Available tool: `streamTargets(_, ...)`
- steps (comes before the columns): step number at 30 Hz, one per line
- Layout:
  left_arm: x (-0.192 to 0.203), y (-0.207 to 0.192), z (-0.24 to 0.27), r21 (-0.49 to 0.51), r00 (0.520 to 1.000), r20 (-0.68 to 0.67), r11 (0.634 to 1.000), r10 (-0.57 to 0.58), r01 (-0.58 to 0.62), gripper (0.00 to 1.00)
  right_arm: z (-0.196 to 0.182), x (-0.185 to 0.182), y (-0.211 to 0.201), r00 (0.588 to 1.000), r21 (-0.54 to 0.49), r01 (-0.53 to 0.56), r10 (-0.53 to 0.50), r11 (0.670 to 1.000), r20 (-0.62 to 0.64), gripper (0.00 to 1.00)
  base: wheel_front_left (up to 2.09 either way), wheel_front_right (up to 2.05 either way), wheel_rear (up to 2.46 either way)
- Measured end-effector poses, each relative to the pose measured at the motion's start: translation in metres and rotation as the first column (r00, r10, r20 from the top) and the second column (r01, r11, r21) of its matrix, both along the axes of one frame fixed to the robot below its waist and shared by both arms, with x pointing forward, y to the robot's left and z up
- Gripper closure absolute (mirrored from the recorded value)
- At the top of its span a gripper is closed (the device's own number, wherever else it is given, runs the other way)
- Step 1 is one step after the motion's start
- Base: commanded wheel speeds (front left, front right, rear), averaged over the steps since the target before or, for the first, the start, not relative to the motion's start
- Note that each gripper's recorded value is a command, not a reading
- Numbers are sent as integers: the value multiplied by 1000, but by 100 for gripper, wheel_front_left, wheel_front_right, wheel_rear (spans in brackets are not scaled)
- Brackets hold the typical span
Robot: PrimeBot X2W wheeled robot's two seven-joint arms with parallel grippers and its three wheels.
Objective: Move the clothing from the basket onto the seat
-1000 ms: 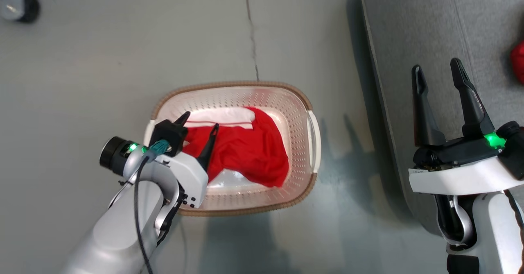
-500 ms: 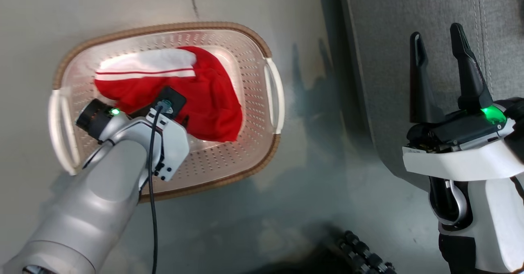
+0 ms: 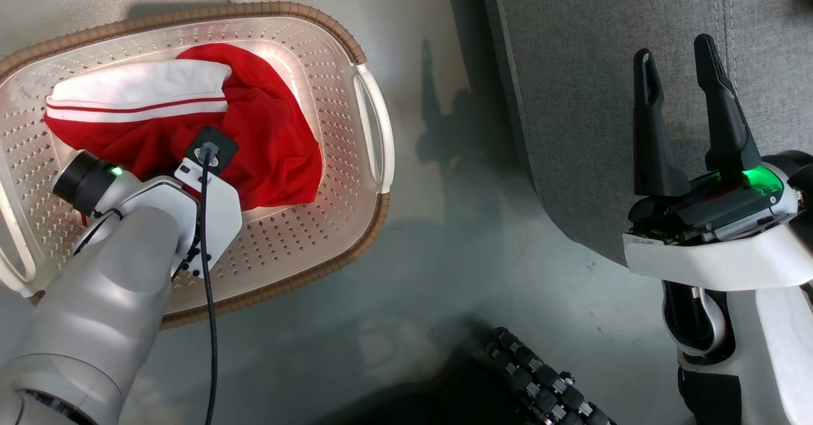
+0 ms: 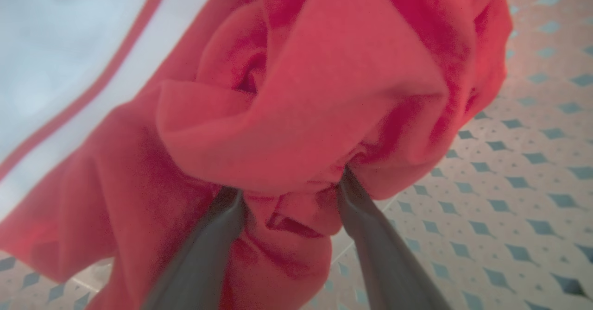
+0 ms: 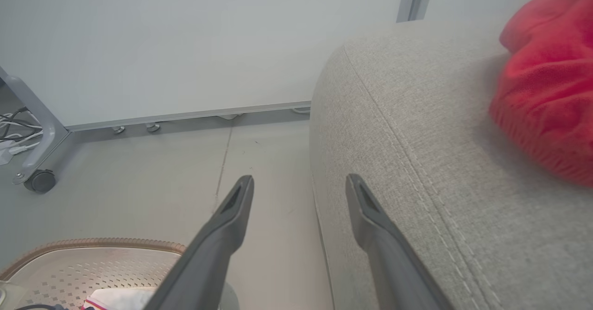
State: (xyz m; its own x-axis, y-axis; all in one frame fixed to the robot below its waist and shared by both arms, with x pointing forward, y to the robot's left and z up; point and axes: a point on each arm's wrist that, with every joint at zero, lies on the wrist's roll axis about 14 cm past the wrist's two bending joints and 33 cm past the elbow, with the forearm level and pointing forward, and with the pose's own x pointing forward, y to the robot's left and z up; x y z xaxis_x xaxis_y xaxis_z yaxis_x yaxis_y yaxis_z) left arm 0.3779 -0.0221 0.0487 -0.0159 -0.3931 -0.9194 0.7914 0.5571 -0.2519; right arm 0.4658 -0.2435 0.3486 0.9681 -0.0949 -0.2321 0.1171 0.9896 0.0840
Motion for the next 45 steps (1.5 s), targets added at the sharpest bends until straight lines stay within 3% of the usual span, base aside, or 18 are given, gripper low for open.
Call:
streamTargets(1,0,0,0,2,1000,1,1000,-2,2,58,0,0,0,1000,0,0,0,1000,1,0,0,0,0)
streamTargets(2,2,1,-1,4,1000,5,1000,-2,2,100,1,0,0,1000,0,0,0,1000,3,0,0,0,0)
streamTargets(7,12,-1,1,-21,998,53,1000,-15,16,100,2,4,3,1000,13,-8,7,1000,13,0,0,0,0)
streamTargets(13,35,-16,19,-140,988,149,990,46,-25,100,9,14,11,998,17,-34,34,999,46,0,0,0,0)
streamTargets(27,65,-31,130,-416,909,273,891,314,-183,100,50,22,38,983,13,-105,101,994,151,0,0,0,0)
streamTargets(33,83,-18,183,-503,832,311,822,459,-266,100,71,19,53,973,32,-135,127,990,193,0,0,0,0)
streamTargets(36,98,-12,219,-570,771,337,769,541,-290,100,83,17,61,968,36,-155,144,987,207,0,0,0,0)
streamTargets(37,98,-12,219,-570,771,337,769,541,-290,100,83,17,61,968,36,-155,144,987,207,0,0,0,0)
streamTargets(45,114,22,314,-715,578,397,635,713,-292,100,117,6,79,950,47,-201,183,978,254,0,0,0,0)
